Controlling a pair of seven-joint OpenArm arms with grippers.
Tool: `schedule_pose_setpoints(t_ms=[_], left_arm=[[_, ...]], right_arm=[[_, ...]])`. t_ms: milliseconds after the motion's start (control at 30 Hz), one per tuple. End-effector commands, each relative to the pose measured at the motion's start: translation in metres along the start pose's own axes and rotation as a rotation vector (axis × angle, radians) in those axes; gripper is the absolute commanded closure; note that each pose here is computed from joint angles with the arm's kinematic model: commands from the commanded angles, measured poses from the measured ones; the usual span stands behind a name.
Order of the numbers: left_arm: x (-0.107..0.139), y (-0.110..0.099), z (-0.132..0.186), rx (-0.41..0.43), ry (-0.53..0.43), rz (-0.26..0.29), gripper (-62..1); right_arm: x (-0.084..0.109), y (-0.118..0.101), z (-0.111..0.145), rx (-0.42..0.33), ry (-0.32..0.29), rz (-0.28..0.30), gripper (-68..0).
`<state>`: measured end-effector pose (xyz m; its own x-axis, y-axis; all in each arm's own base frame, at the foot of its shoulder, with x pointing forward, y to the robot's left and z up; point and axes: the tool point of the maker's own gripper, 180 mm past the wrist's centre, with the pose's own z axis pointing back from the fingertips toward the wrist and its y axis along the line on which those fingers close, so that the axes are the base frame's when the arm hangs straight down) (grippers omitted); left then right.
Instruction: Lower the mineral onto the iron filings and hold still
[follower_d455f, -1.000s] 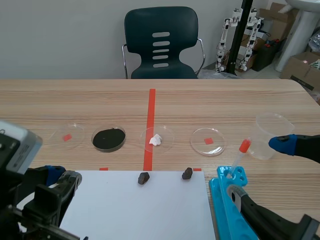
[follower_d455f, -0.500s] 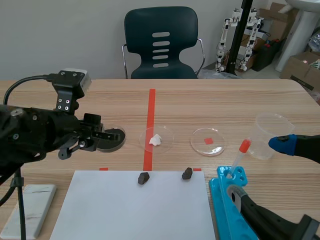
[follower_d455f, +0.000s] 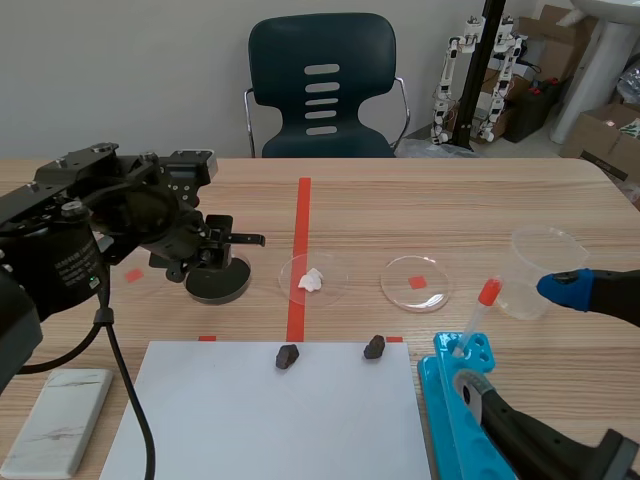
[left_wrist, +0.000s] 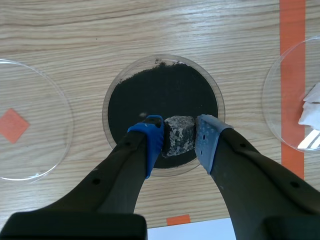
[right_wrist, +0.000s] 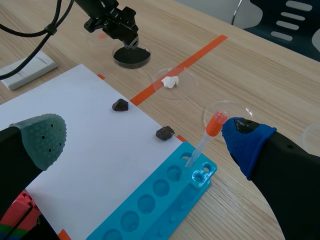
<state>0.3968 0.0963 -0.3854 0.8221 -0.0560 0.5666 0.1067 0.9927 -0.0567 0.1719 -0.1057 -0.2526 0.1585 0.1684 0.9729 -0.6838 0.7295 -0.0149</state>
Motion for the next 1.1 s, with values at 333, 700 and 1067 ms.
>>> schedule_pose_setpoints(t_ms=[333,700,1067], left_arm=[[0.011,0.006,-0.010,0.015,0.004,0.020,-10.0],[-0.004,0.001,-0.021,-0.007,0.022,0.013,-10.0],[-0.011,0.001,-0.026,-0.007,0.032,0.012,-10.0]], right_arm=[[0.011,-0.001,-0.003,0.000,-0.042,0.002,-67.9],[0.011,-0.001,-0.003,0.000,-0.042,0.002,-67.9],[0.011,-0.001,-0.003,0.000,-0.042,0.002,-67.9]])
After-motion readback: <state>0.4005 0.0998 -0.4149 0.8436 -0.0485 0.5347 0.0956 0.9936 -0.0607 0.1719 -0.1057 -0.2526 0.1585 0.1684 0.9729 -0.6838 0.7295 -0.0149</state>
